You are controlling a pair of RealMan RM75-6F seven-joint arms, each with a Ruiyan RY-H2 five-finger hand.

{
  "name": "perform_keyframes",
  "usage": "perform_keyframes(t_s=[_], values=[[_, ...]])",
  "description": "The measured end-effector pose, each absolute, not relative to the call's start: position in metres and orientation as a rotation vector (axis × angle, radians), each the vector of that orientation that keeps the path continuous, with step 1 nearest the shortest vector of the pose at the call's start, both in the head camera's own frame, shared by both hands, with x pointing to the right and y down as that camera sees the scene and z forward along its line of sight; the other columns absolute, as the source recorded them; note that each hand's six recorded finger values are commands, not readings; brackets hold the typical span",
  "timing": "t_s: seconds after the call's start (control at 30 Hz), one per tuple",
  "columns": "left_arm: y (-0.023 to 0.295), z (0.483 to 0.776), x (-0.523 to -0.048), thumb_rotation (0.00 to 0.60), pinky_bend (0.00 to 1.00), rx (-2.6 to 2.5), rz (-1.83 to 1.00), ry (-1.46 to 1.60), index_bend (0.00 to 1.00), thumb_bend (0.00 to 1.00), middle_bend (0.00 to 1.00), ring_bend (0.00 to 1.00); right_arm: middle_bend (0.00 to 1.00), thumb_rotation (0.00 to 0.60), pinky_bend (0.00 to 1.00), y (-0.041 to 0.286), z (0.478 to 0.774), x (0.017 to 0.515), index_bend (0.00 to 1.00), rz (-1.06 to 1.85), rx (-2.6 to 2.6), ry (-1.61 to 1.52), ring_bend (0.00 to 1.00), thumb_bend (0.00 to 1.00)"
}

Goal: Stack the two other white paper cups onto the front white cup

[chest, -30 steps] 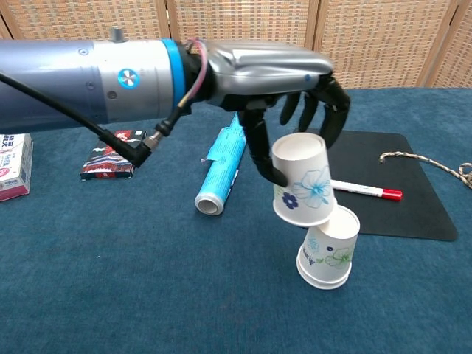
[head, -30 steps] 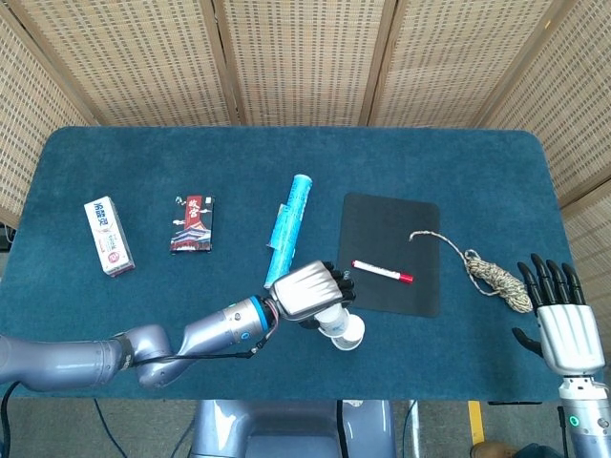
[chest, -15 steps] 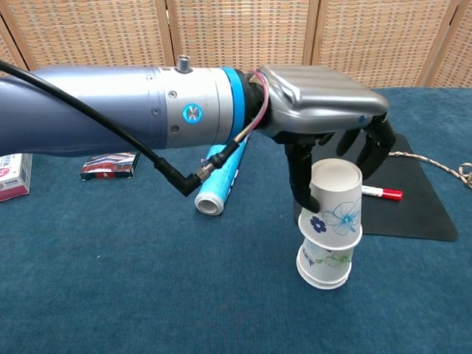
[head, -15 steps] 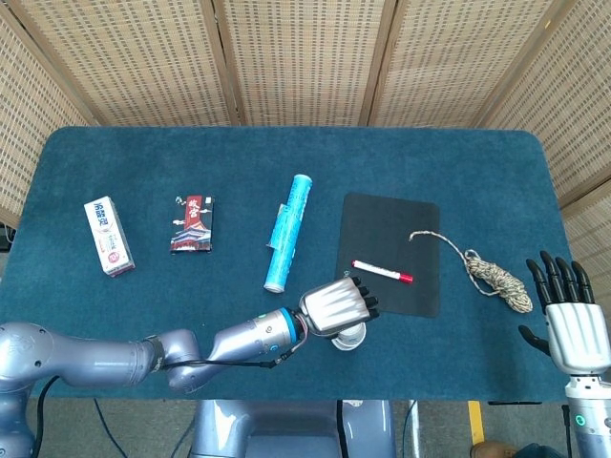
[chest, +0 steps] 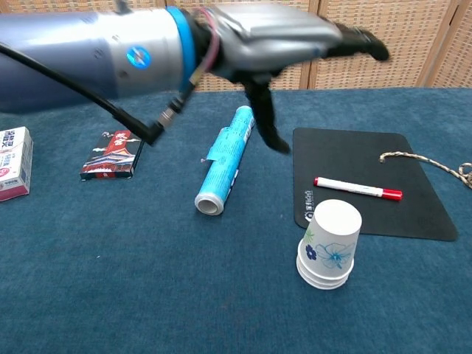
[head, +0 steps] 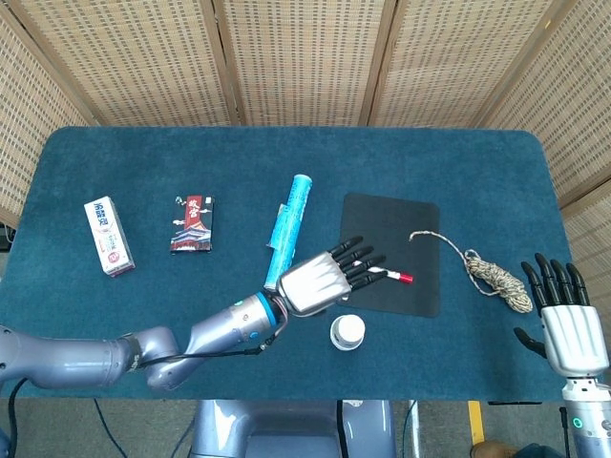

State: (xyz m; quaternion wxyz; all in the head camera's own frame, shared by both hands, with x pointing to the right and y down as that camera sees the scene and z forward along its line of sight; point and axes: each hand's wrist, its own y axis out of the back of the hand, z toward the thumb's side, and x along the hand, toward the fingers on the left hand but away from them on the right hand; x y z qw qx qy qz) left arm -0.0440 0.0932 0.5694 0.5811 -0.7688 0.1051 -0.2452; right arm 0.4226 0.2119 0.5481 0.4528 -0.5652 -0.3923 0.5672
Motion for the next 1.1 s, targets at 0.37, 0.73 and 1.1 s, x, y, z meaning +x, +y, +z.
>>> perform_keyframes(t_s=[0.37,0.73,1.1], values=[[0.038,0.561,-0.212,0.600,0.00,-1.641,-0.942,0.669,0.00,0.00,0.00,0.00,0.00,0.600,0.00,0.216,0.549,0.415,0.00,1.388,-1.406,-0.945,0.00,0.00],[0.090,0.565,-0.391,0.600,0.00,-1.555,-1.324,1.012,0.00,0.00,0.00,0.00,0.00,0.600,0.00,0.217,0.546,0.415,0.00,1.390,-1.392,-0.950,0.00,0.00],[0.176,0.552,-0.456,0.600,0.00,-1.602,-1.419,1.070,0.00,0.00,0.00,0.00,0.00,0.600,0.00,0.219,0.542,0.414,0.00,1.385,-1.402,-0.948,0.00,0.00]])
